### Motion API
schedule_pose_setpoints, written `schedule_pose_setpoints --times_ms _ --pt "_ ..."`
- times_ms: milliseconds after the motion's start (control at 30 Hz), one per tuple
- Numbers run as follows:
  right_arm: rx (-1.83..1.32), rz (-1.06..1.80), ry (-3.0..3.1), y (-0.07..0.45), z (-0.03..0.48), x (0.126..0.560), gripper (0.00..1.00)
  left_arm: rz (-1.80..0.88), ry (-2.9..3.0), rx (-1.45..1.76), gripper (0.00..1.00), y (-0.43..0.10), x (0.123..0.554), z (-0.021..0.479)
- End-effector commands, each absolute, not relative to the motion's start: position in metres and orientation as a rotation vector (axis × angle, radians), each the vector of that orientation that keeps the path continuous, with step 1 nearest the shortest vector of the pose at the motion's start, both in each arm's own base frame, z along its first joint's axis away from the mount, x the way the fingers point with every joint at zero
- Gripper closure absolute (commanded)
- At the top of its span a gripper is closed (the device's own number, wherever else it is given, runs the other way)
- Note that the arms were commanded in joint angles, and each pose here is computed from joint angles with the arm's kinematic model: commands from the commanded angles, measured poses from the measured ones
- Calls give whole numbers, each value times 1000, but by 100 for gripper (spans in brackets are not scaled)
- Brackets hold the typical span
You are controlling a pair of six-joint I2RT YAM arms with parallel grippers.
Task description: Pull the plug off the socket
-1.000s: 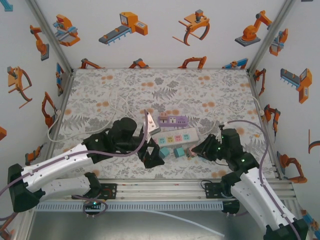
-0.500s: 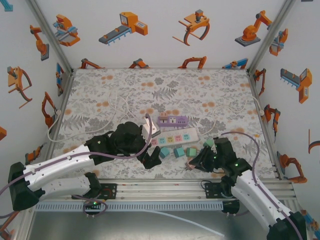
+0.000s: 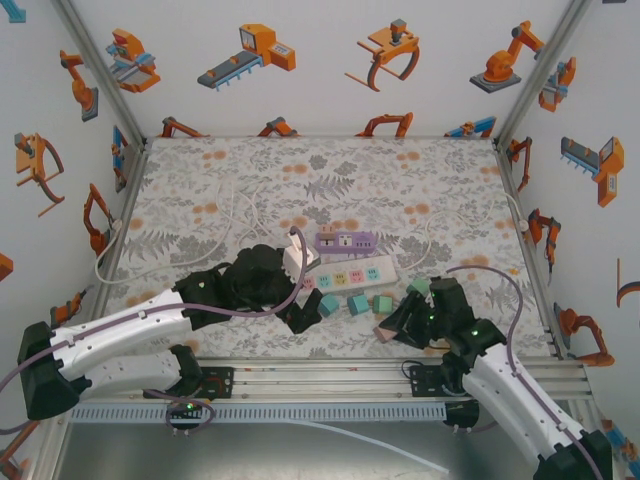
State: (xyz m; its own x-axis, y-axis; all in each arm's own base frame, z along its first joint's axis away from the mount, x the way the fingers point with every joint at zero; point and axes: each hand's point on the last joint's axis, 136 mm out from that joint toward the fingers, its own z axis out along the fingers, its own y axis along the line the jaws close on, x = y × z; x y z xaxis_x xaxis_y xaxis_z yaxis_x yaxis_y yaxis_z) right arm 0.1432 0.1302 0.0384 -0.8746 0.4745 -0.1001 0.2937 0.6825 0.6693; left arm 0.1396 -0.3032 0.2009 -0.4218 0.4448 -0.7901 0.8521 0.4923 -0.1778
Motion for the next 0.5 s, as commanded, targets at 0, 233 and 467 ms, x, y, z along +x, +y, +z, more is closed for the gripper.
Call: schedule_pose_setpoints --times_ms 0,233,467 --pt "603 927 2639 124 43 140 47 -754 2027 1012 3 -301 144 207" --pt "449 760 2556 107 87 154 46 -695 2027 933 3 -291 155 208" --pt "-10 583 2268 116 173 217 45 -545 2030 614 3 -268 193 215"
